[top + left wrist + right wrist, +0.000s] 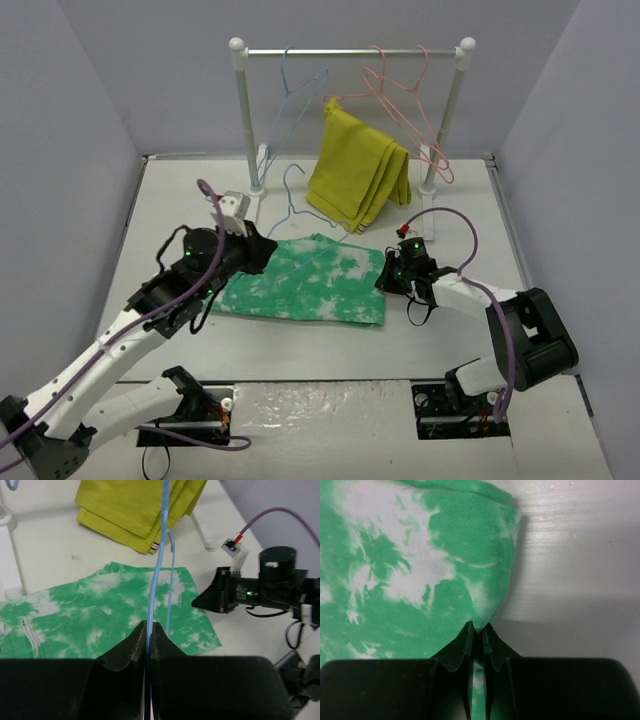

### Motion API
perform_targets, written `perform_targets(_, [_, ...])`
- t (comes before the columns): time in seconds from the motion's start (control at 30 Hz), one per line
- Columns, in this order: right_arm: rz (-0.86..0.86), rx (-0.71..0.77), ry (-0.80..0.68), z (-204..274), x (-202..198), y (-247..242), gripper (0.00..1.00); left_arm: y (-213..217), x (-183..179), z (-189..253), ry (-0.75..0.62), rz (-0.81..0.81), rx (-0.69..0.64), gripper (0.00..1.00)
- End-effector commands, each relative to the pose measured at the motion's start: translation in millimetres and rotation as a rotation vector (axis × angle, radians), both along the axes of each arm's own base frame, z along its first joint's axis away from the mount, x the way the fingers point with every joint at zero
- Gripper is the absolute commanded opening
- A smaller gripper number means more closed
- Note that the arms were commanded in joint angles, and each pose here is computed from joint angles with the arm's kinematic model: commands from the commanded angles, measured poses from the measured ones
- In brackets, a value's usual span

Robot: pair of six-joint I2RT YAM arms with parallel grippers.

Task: Place the trousers on the hanger

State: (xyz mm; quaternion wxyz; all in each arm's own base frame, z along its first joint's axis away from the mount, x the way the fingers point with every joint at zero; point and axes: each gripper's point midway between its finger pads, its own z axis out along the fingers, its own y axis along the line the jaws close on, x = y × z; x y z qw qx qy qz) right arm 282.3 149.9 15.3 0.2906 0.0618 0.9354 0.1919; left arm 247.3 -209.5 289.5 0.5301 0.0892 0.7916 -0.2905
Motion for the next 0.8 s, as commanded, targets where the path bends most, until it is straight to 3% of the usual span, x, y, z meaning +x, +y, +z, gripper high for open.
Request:
perform_targets(0.0, [-0.002,-0.066,-0.147,71,26,-9,0.0,-10,29,33,-0.152,0.171,-0.058,0.0])
perform_targets(0.23, [0.053,-0.014,-0.144,135,23,1,0.0,-51,37,35,-0.214,0.238,-0.109,0.0])
perform_targets(0.5, [0.172,0.312,-0.16,197,17,58,0.0,-93,30,19,-0.268,0.211,-0.181,0.0])
perform_targets(0.77, [0.258,0.582,-0.23,242,21,97,0.0,-92,22,13,-0.286,0.181,-0.251,0.0])
